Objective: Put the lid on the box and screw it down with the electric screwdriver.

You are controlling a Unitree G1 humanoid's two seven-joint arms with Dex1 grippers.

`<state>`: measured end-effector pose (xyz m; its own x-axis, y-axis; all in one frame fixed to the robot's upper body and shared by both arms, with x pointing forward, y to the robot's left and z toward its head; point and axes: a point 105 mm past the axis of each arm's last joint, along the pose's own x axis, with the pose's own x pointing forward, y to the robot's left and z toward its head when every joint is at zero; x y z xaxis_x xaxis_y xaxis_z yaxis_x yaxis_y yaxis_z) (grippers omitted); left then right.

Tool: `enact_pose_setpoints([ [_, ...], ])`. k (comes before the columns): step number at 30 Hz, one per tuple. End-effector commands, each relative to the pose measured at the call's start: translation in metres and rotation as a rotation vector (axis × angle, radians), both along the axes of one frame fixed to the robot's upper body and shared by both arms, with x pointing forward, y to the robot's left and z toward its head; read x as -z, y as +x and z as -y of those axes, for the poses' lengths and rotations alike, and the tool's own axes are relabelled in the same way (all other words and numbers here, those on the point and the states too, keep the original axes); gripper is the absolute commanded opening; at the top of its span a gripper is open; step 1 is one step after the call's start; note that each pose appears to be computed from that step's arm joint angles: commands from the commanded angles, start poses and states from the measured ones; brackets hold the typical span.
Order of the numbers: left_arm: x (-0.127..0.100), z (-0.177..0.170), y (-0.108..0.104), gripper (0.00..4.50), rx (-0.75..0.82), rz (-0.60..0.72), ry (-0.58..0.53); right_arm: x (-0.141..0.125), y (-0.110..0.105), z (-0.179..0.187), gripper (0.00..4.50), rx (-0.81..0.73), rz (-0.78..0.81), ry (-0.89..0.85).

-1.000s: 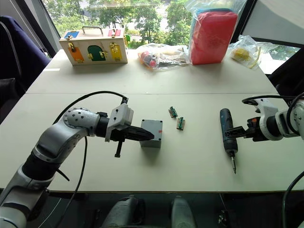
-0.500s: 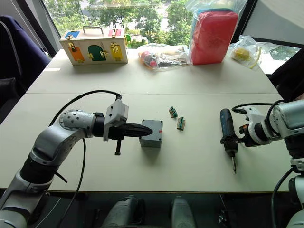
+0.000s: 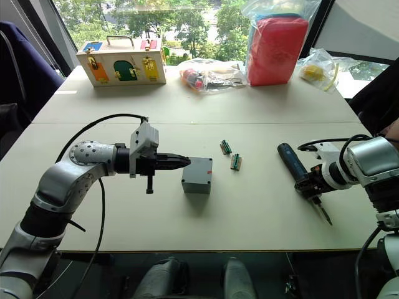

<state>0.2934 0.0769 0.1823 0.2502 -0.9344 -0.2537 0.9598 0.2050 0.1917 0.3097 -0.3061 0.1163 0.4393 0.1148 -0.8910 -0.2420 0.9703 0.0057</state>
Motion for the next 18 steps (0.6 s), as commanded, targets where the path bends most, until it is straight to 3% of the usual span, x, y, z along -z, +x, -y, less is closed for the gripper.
enact_pose_setpoints([
  [1, -0.018, -0.006, 0.008, 0.00, -0.009, 0.028, -0.039, -0.081, 0.044, -0.010, 1.78, -0.109, 0.380, 0.085],
  [4, -0.020, -0.012, 0.017, 0.00, -0.018, 0.022, -0.042, -0.147, 0.067, -0.037, 1.78, -0.228, 0.795, 0.248],
  [6, -0.019, -0.014, 0.021, 0.00, -0.016, 0.008, -0.035, -0.177, 0.062, -0.056, 1.78, -0.295, 0.999, 0.386],
  [8, -0.017, -0.014, 0.021, 0.00, -0.003, -0.011, -0.025, -0.187, 0.049, -0.084, 1.78, -0.353, 1.072, 0.588],
  [11, -0.016, -0.008, 0.020, 0.00, 0.016, -0.045, -0.030, -0.191, 0.031, -0.126, 1.78, -0.424, 1.186, 0.759],
  [18, 0.002, 0.003, 0.016, 0.00, 0.037, -0.086, 0.005, -0.154, 0.014, -0.185, 1.78, -0.469, 1.204, 0.819],
])
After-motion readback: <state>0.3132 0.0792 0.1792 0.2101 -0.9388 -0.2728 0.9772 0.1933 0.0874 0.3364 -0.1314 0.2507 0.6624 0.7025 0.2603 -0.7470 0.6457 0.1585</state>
